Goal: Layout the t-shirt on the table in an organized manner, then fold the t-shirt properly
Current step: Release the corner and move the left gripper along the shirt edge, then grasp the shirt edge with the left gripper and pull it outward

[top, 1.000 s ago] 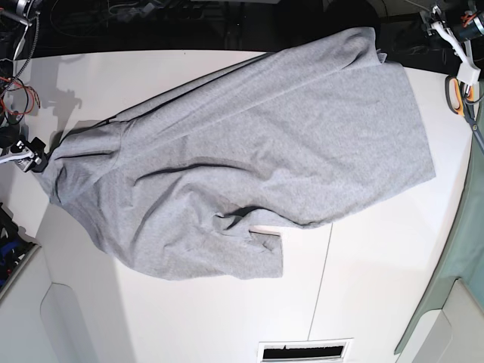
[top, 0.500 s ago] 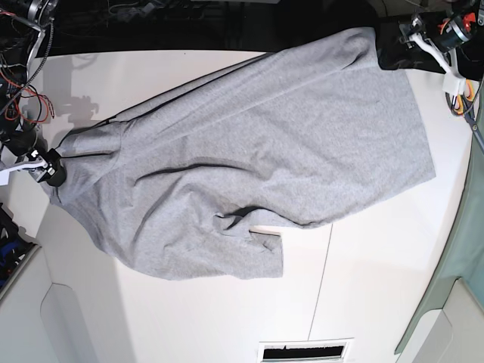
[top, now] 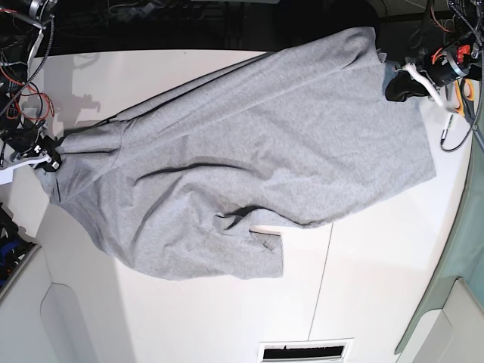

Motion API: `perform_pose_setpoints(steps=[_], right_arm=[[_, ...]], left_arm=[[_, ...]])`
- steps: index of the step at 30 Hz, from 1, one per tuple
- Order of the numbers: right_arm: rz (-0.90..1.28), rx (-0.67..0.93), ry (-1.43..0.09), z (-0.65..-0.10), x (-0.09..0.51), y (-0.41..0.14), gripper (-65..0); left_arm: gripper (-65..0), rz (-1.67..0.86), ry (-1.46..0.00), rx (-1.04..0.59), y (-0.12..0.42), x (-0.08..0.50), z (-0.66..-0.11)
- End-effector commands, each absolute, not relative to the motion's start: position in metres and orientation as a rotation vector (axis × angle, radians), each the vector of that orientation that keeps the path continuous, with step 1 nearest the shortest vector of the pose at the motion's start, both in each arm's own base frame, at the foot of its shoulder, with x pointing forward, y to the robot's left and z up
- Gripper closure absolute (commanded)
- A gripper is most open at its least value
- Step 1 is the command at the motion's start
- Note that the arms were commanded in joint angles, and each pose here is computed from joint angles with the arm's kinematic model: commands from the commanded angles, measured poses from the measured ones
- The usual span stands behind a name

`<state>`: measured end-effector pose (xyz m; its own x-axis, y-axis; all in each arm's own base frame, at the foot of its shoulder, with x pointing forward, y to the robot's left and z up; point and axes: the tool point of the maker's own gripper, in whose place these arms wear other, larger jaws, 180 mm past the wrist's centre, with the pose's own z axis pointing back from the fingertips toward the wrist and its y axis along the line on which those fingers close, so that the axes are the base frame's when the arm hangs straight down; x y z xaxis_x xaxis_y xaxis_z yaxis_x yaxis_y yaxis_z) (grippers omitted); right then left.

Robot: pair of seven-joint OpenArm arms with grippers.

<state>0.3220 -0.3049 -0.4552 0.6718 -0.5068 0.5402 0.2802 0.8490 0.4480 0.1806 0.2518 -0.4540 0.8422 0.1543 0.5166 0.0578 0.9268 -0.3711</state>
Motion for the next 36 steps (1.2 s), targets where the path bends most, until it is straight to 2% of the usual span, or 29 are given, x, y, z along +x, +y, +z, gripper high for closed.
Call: perform_pose_setpoints(steps=[1, 15, 22, 28, 31, 32, 34, 36], right_arm=[[-0.412, 0.347, -0.775, -0.435, 0.336, -0.312, 0.0], [-0.379, 0.359, -0.784, -0.433, 0.337, -0.309, 0.0], [-0.379, 0.359, -0.784, -0.433, 0.337, -0.309, 0.0], [-0.375, 0.354, -0.775, -0.434, 0.336, -0.309, 0.0], [-0.385, 0.347, -0.764, -0.436, 0.333, -0.311, -24.4], [-0.387, 0.345, -0.755, -0.438, 0.331, -0.311, -30.7], [-0.387, 0.346, -0.74, -0.439, 0.328, -0.313, -36.3], [-0.396, 0.345, -0.739, -0.437, 0.326, -0.318, -36.5]], left_arm=[[-2.5, 0.049, -0.603, -0.358, 0.259, 0.195, -0.449], [-2.4, 0.161, -0.527, -0.336, 0.272, 0.241, -0.491], [-2.4, 0.205, -0.539, -0.364, 0.272, 0.28, -0.492], [-3.2, 0.142, -0.525, -0.382, 0.267, 0.298, -0.484], [-11.1, 0.095, -0.564, -0.485, 0.262, 0.304, -0.459], [-14.8, 0.089, -0.575, -0.505, 0.265, 0.306, -0.449], [-20.4, 0.096, -0.599, -0.533, 0.275, 0.308, -0.43], [-21.5, 0.091, -0.624, -0.538, 0.287, 0.308, -0.412]])
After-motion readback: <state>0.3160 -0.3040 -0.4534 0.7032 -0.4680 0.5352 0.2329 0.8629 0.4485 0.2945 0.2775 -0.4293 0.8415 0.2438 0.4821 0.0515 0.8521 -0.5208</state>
